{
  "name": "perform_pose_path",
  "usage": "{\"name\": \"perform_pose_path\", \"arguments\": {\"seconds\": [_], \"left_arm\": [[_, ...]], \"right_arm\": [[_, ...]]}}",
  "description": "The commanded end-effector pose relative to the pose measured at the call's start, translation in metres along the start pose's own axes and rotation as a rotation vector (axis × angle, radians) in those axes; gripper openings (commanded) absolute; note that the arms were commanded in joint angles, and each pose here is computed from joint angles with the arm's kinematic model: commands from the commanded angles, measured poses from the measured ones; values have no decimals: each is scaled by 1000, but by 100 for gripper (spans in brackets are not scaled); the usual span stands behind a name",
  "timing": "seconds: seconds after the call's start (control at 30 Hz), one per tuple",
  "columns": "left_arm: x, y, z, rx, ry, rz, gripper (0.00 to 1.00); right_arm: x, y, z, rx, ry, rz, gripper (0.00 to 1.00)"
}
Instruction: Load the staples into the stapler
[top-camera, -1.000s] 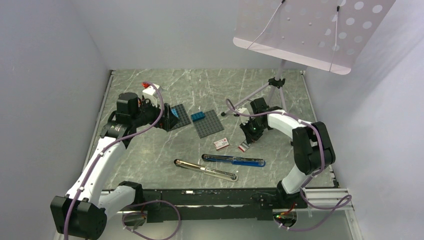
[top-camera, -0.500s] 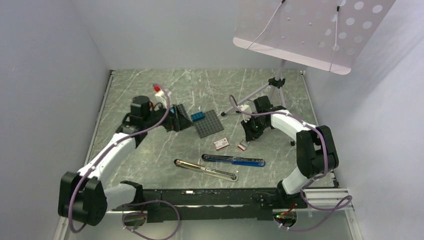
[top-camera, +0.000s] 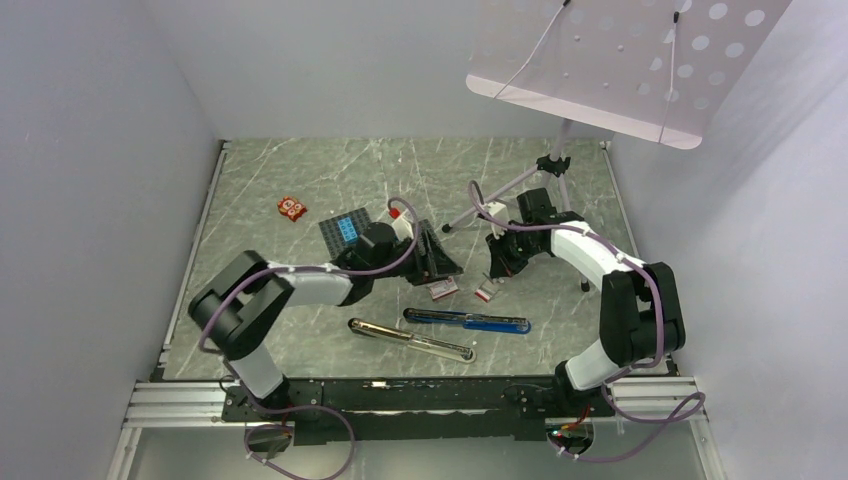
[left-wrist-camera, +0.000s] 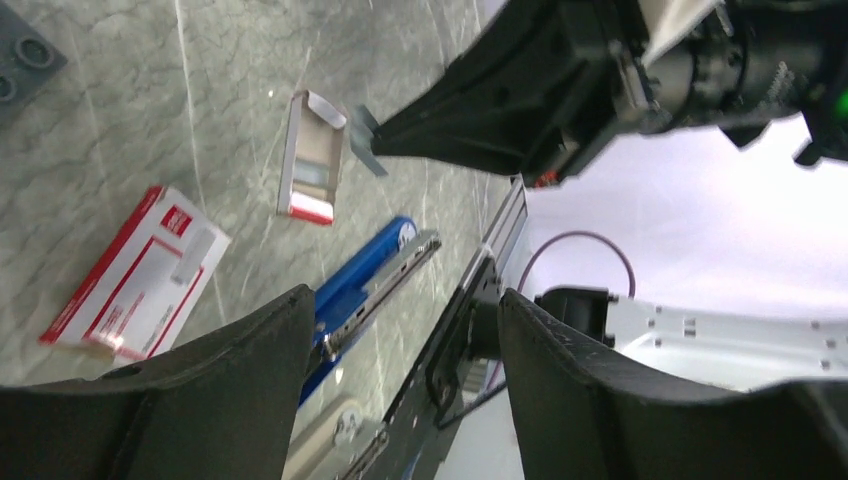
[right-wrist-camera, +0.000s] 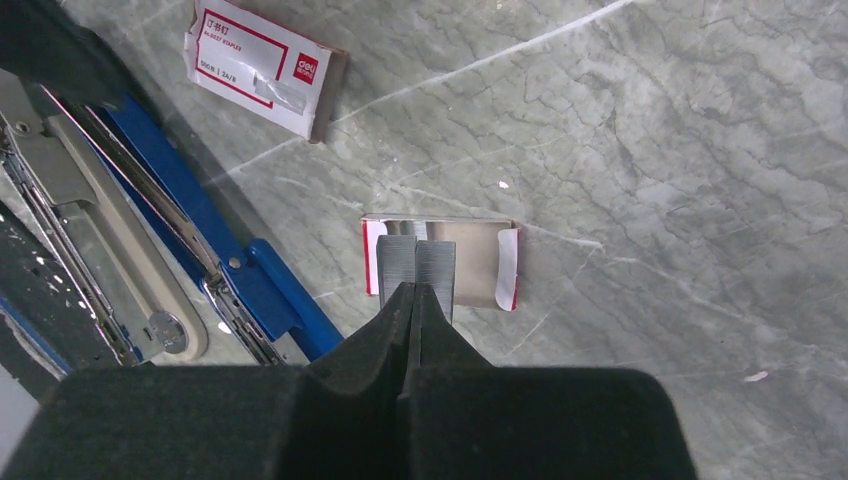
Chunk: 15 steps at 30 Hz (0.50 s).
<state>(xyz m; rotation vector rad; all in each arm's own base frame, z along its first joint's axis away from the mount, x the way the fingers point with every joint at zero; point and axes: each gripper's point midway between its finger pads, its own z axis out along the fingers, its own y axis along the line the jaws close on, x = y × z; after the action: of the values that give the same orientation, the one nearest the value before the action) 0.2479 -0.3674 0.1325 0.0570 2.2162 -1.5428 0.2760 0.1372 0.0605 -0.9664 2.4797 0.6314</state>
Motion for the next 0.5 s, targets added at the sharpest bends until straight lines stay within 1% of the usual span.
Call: {"name": "perform_pose_path", "arguments": {"seconds": [0.0, 0.13, 0.17, 0.23, 0.4, 0.47], "left_arm": [[-29, -29, 33, 97, -138, -89, 67], [-28, -20, 56, 40, -131, -82, 64], [-26, -17, 61, 27, -123, -82, 60], [-23, -8, 71, 7, -106, -92, 57], [-15, 2, 86, 5, -61, -122, 49], [-10, 3, 91, 6, -40, -127, 48]], "right_arm": [[-11, 6, -7, -30, -63, 17, 0], [-8, 5, -6, -43, -52, 34, 0], [-8, 5, -6, -45, -52, 37, 0], [-8, 4, -7, -44, -56, 39, 0], [-7, 4, -7, -44, -56, 41, 0], [-8, 4, -7, -46, -57, 40, 0]]}}
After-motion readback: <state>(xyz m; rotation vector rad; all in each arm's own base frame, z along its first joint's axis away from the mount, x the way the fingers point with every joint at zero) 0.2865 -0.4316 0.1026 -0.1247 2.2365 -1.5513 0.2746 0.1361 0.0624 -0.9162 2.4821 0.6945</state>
